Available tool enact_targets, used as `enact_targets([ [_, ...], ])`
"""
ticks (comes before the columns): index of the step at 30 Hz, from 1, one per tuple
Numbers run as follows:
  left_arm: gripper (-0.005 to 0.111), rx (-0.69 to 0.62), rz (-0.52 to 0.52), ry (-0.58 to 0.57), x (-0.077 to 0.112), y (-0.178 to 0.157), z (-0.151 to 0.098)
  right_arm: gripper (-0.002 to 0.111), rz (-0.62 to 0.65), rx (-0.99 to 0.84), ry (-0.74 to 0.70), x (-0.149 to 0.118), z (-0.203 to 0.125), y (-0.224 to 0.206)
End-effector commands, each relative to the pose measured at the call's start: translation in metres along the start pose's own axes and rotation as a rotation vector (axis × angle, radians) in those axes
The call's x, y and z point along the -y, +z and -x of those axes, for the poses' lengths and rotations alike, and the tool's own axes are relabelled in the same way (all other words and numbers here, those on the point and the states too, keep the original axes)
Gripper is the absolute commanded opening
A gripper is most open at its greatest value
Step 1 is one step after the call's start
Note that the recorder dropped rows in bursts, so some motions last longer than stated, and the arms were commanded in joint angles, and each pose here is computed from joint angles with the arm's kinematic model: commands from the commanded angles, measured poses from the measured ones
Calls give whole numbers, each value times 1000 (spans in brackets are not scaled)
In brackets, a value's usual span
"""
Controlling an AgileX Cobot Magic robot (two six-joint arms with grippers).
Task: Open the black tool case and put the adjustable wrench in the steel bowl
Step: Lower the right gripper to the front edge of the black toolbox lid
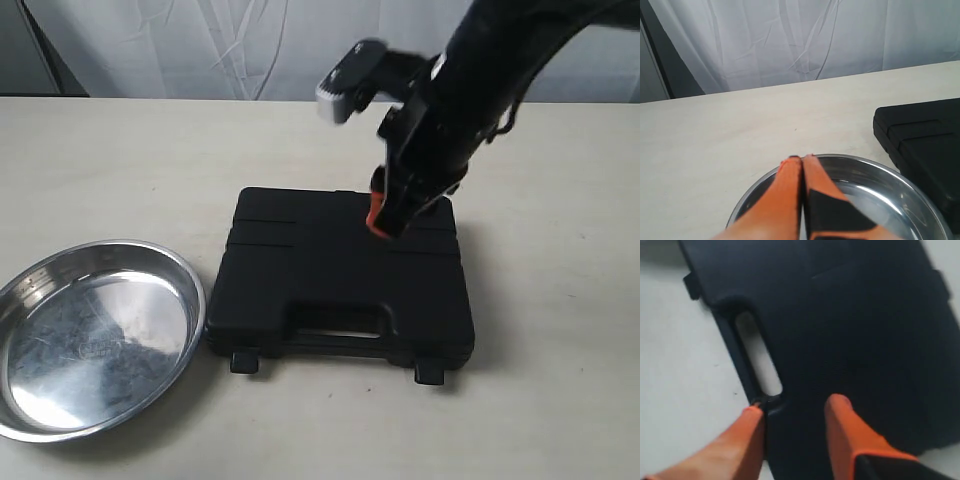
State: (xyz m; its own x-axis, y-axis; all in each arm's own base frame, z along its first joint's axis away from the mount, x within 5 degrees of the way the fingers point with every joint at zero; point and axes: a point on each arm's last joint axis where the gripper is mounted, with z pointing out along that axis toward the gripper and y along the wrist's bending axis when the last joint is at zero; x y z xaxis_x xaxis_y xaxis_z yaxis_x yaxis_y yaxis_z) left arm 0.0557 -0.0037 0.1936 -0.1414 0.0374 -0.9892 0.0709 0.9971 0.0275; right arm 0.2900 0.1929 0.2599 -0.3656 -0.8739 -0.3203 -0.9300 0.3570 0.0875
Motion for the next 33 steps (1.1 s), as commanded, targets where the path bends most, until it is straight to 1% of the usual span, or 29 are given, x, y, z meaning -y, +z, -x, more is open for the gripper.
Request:
enact_targets([
  [1, 0, 8, -7, 2, 0, 0, -1, 41, 72, -84, -148, -25, 17, 32],
  [6, 0, 8, -7, 2, 0, 0, -1, 41, 3, -126, -302, -45, 33, 56],
  [11, 0, 8, -7, 2, 0, 0, -1, 41, 5, -143, -361, -60, 39, 66],
  [14, 0, 8, -7, 2, 0, 0, -1, 41, 11, -175, -384, -64, 39, 72],
  [21, 0, 8, -7, 2, 0, 0, -1, 41, 54, -235, -376, -64, 34, 88],
  [33, 0, 8, -7, 2, 0, 0, -1, 41, 76, -260, -366, -62, 32, 101],
])
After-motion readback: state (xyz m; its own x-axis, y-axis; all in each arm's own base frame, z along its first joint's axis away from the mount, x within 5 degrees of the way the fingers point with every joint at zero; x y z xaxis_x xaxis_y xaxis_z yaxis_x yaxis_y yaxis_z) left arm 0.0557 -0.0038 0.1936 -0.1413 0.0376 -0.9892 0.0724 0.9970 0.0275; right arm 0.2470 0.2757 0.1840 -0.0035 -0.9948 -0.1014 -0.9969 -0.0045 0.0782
